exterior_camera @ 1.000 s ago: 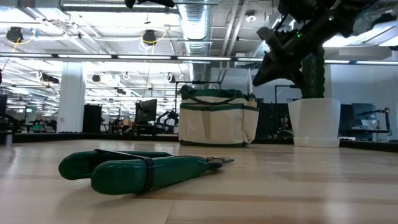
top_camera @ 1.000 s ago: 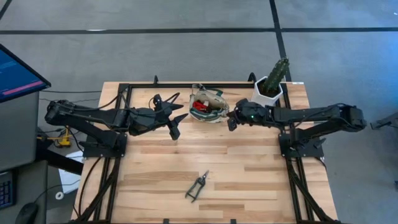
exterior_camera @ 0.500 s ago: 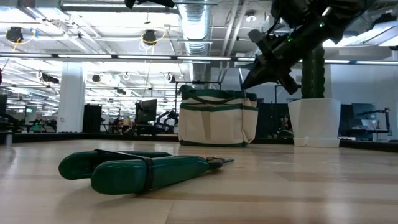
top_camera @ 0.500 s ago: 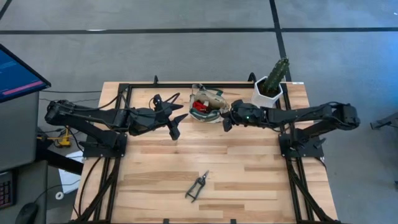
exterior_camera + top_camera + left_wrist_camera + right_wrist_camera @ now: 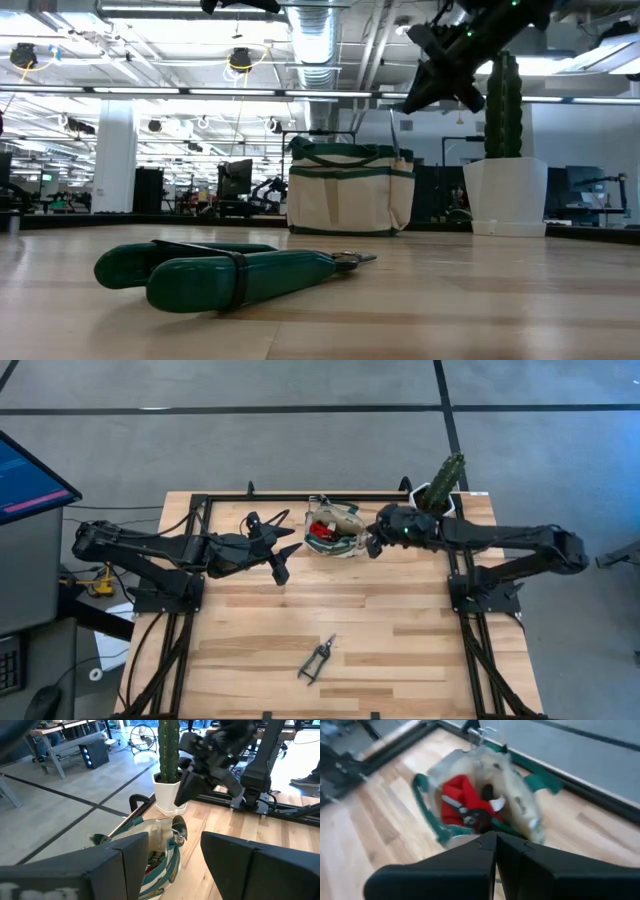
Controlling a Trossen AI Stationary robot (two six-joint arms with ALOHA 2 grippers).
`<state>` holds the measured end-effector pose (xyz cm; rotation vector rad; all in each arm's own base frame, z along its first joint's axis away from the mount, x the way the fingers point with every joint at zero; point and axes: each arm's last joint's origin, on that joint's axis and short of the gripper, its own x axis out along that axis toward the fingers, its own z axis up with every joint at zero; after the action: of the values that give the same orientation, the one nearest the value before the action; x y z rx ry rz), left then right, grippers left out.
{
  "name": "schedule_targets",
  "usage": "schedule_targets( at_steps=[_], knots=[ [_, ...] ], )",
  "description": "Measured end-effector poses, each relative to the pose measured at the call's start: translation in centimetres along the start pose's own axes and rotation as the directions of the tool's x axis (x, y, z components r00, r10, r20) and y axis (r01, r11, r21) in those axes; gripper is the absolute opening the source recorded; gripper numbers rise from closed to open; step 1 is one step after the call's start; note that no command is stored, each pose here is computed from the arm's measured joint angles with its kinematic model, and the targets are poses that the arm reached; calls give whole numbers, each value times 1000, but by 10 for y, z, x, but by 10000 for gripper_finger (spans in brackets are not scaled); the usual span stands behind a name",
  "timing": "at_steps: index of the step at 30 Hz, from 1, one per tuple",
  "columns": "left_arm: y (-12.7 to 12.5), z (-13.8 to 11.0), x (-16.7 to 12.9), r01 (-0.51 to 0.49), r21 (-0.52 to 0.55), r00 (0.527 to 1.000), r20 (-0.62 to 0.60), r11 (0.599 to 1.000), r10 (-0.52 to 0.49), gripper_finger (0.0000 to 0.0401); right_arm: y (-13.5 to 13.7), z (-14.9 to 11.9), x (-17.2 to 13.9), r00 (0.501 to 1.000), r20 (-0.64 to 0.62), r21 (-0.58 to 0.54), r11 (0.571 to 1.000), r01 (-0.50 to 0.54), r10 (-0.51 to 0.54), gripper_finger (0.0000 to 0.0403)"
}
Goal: Pick & Place Garden tools in Gardening bag
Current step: Put the brown trowel into the brown gardening bag
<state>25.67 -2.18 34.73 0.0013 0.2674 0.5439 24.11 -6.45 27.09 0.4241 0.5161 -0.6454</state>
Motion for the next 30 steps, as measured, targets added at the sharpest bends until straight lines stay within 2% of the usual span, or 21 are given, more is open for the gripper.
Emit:
schedule_targets(
  at_steps=[4,8,14,21,25,30],
  knots=[
    [0,0,0,-3,-1,1000,1,1000,3,170,-18,12,12,996,-71,4,998,-58,58,0],
    [0,0,0,-3,-1,1000,1,1000,3,170,-33,22,24,994,-96,0,998,-57,56,0],
    [0,0,0,-3,-1,1000,1,1000,3,170,-42,44,32,972,-147,1,983,-183,181,0],
    [0,0,0,-3,-1,1000,1,1000,3,170,-42,46,57,924,-329,-34,976,-215,192,0],
    [0,0,0,-2,-6,1000,1,1000,2,170,-40,48,68,914,-350,-50,971,-235,204,0],
    [0,0,0,1,-26,1000,0,1000,-1,170,-38,57,67,903,-343,-52,954,-295,260,0]
  ],
)
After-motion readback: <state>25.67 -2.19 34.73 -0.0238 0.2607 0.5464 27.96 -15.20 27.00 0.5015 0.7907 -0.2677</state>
